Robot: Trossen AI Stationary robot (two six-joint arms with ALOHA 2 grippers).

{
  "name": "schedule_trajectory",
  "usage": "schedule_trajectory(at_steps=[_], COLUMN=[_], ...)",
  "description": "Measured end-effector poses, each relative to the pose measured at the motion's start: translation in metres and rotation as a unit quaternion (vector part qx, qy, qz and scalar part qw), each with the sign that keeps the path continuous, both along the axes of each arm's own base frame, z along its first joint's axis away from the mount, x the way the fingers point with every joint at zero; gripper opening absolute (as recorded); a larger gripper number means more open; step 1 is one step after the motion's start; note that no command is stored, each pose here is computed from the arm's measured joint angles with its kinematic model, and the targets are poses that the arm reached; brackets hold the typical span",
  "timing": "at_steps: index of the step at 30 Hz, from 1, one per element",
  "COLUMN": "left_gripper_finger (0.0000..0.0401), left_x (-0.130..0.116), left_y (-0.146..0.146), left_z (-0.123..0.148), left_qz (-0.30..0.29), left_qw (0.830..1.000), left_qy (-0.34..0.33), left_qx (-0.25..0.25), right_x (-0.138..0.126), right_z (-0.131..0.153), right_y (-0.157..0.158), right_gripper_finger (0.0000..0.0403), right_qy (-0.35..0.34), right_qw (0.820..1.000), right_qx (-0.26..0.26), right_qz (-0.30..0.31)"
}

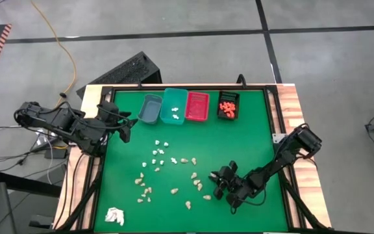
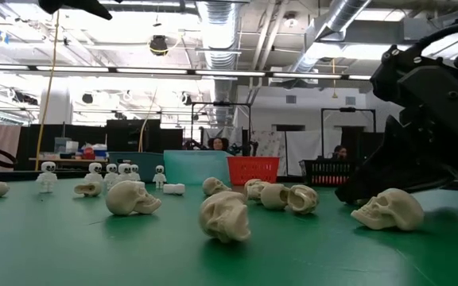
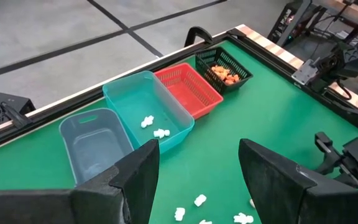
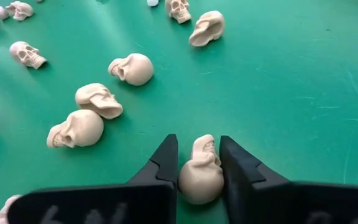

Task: Sort Halloween decoration
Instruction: Put the white skull toy into the red bin

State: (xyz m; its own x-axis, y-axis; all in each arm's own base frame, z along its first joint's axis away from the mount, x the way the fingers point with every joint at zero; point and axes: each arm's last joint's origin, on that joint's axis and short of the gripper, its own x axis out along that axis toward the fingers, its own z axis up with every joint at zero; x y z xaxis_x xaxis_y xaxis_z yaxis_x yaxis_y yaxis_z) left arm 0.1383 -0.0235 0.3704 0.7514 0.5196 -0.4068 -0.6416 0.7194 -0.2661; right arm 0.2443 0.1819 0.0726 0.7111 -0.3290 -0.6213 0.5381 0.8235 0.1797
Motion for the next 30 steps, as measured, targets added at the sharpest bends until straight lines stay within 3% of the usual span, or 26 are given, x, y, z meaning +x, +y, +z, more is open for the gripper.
schedule_trajectory(at_steps=[7, 13, 15, 30], left_gripper_finger=[0.0210, 0.0210, 0.0210, 0.0210], left_x=[0.000, 0.000, 0.000, 0.000], left_y=[0.000, 0.000, 0.000, 0.000], left_z=[0.000, 0.000, 0.000, -0.001], left_qz=[0.001, -0.002, -0.004, -0.005], left_qw=[1.000, 1.000, 1.000, 1.000], left_qy=[0.001, 0.007, 0.010, 0.011], left_qx=[0.001, 0.008, 0.012, 0.012], right_x=[0.008, 0.006, 0.013, 0.050], right_z=[0.021, 0.056, 0.072, 0.152], right_y=[0.004, -0.014, -0.023, -0.148], right_gripper_finger=[0.0073, 0.0073, 0.0073, 0.0074], right_qy=[0.019, 0.079, 0.060, -0.002], right_qw=[1.000, 0.994, 0.996, 0.987], right_qx=[-0.004, -0.066, -0.066, -0.161], right_qz=[0.007, 0.023, 0.022, -0.031])
